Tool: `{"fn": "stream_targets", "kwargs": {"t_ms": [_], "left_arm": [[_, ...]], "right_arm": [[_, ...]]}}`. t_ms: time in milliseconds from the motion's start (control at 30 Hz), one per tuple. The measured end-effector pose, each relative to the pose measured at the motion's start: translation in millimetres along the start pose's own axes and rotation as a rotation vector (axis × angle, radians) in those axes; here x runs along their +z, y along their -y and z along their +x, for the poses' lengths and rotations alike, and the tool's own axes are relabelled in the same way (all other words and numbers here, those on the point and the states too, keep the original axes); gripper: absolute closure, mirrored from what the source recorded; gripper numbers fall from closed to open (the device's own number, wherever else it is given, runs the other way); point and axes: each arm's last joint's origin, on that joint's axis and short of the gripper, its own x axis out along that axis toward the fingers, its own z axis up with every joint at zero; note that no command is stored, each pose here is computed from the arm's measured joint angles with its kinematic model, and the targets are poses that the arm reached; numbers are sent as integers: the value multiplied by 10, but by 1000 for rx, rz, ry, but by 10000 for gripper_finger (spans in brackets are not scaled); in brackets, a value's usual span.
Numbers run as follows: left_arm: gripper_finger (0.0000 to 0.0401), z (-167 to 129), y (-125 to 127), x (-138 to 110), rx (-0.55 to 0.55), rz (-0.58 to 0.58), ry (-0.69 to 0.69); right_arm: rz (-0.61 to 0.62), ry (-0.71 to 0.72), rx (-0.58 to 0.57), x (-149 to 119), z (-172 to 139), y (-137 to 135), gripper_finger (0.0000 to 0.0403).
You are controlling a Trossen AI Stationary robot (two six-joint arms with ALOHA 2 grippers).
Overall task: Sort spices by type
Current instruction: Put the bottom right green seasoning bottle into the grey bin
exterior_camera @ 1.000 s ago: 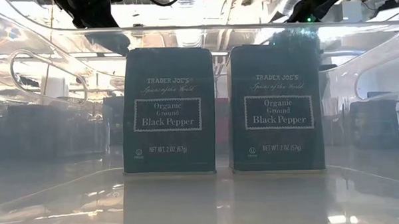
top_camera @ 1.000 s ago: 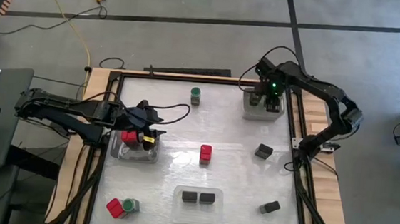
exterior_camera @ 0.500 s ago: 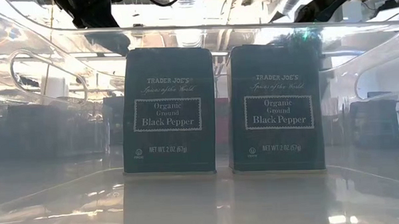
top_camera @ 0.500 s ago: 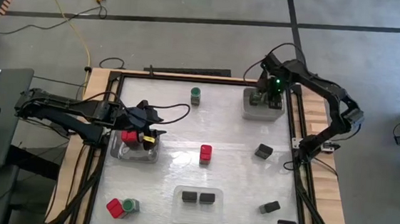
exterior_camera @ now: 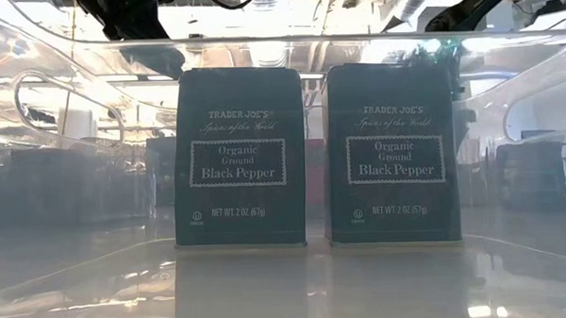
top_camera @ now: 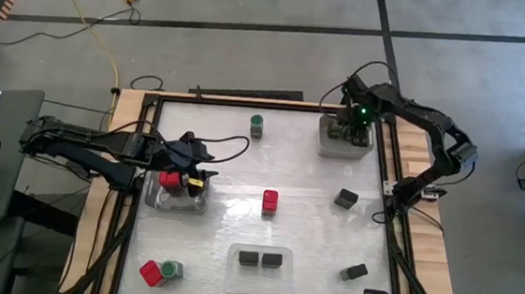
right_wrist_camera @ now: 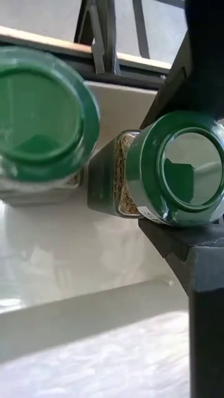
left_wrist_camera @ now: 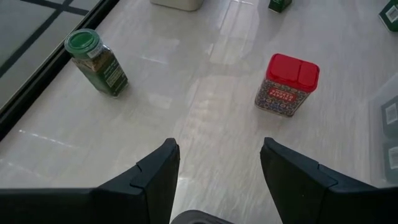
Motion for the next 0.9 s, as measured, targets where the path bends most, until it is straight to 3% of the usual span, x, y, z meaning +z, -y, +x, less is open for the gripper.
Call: {"fn": "stream_targets", "kwargs": {"t_ms": [567,733,900], "left_arm": [[186,0,0,-1,0,-3,0],[186,0,0,0,0,-3,0],[186,1,0,-1,0,-3,0]], "right_arm": [[42,16,-32,7,0,39,181],[75,25,-71,23,-3,70,144],[72,20,-69,20,-3,67,155]]}}
